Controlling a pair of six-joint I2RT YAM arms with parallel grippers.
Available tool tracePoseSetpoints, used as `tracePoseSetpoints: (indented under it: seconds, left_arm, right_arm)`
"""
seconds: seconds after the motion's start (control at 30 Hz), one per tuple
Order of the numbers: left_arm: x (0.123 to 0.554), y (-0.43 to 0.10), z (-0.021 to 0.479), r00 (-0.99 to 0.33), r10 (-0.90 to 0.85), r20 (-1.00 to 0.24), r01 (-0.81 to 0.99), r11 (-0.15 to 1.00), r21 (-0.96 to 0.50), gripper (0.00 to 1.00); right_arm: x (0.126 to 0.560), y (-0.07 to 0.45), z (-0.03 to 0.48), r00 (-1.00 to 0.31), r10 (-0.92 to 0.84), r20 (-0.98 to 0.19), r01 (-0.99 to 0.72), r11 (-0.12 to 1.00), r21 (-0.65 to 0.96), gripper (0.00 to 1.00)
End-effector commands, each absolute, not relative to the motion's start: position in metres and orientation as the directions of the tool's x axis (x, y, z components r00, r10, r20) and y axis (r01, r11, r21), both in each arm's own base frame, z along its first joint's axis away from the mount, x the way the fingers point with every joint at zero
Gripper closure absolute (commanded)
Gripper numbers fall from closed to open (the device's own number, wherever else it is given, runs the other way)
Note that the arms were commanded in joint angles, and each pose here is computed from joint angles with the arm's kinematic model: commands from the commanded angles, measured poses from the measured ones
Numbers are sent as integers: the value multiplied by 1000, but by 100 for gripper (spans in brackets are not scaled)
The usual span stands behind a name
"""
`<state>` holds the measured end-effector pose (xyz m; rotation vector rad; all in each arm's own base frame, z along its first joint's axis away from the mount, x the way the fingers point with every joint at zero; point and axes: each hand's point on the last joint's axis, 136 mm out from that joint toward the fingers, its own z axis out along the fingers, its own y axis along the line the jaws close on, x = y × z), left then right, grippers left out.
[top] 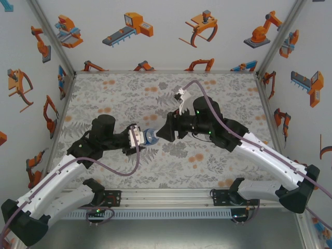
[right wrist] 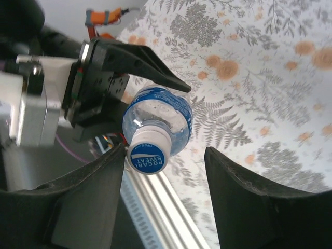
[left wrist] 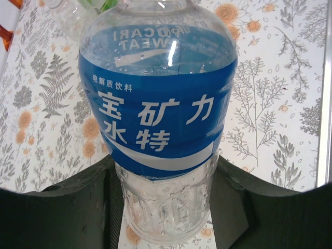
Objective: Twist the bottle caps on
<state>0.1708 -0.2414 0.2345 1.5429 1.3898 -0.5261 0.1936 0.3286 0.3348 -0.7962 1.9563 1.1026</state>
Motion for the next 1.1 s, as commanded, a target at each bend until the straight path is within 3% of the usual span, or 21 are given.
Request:
tracePoseSetpoints:
  seconds: [0.0,0.17,0.3,0.77,1.07]
  left_arm:
    - [157,-249,247,315,447,-837,928,40,371,100]
    - [149,-251,245,320,432,-843,936,-7,352,100]
    - [145,-252,244,320,428,-846,940,-29,340,100]
    - [145,-253,242,309,435,-846,945,-40,324,100]
    - [144,-252,243,312,433,-846,944,-39,329,100]
  right_arm:
    - [170,327,351,-248,-306,-919,-951,259,170,41]
    - [142,328,354,23,-353,-935,-999,24,-33,41]
    - [133,329,358,168,-323,-931,-986,-69,-154,41]
    - [131,338,359,203,-291,-935,-977,-119,-175,54]
    - [135,340,349,190,-311,-931,-980,-109,-164,56]
